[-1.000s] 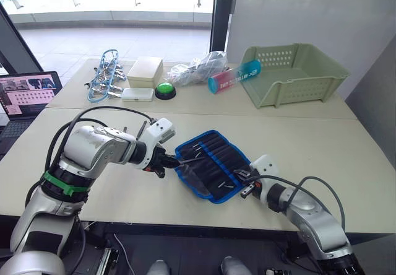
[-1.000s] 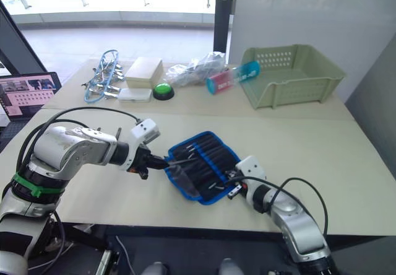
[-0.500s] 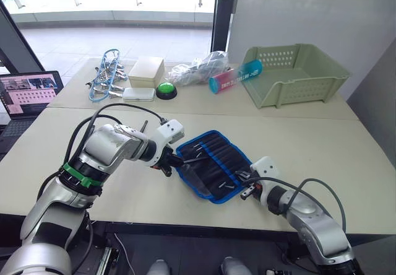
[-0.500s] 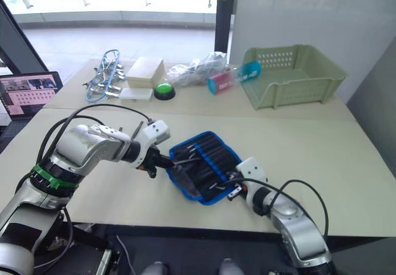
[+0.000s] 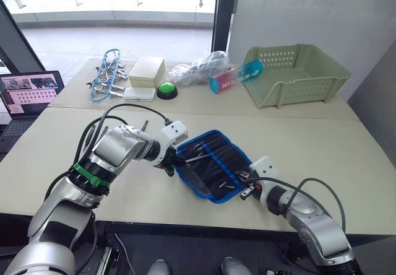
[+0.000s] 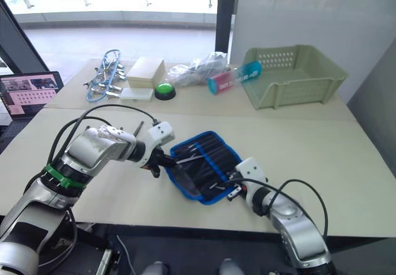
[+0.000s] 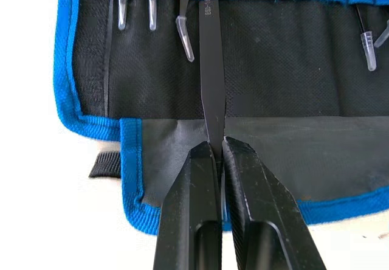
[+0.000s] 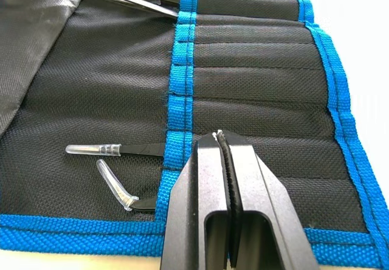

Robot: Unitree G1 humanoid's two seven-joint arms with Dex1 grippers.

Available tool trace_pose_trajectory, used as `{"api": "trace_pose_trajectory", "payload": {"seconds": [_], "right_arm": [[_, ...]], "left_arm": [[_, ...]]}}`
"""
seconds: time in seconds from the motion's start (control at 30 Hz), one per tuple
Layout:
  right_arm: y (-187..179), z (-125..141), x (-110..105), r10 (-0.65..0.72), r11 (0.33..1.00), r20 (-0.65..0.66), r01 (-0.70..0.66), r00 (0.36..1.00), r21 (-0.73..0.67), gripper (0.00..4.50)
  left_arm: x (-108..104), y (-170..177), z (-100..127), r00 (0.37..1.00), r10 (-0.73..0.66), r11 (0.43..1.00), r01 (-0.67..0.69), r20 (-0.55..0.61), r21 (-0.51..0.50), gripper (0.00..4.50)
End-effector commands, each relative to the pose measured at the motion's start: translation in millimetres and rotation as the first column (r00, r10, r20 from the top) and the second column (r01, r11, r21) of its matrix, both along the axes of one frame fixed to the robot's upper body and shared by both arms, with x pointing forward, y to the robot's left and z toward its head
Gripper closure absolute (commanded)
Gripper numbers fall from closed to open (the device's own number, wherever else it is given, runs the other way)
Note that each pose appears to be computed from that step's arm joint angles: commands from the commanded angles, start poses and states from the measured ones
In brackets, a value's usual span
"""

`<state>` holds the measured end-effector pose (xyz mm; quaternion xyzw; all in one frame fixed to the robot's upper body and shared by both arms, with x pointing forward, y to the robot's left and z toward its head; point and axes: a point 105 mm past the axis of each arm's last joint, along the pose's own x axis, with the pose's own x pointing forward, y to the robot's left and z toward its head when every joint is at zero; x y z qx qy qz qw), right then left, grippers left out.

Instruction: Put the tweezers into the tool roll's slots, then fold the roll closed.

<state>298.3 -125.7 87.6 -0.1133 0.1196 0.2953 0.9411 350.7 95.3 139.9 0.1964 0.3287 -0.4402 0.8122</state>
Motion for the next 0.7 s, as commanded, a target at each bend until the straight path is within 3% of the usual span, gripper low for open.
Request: {"api": "trace_pose_trajectory", "payload": {"seconds": [0.03,0.27,0.5,0.7], "right_arm": [[4,-22,-9,0.006,1.000,-0.104,-0.007,0.995,-0.017,4.45],[6,-26,-13,0.014,1.000,-0.127,-0.017,0.992,-0.022,4.45],[10,-27,-17,0.029,0.999,-0.142,-0.033,0.989,-0.028,4.45],[7,-29,-18,0.001,0.999,-0.159,-0.006,0.987,-0.032,4.45]], "left_arm": [[8,-8,10,0.997,-0.023,1.000,0.023,0.070,-0.008,4.50],[18,-23,4,0.993,-0.046,0.998,0.051,0.105,-0.038,4.50],[42,-43,-11,0.985,-0.048,0.996,0.060,0.166,-0.070,4.50],[43,-47,-13,0.984,-0.065,0.993,0.079,0.166,-0.082,4.50]]}}
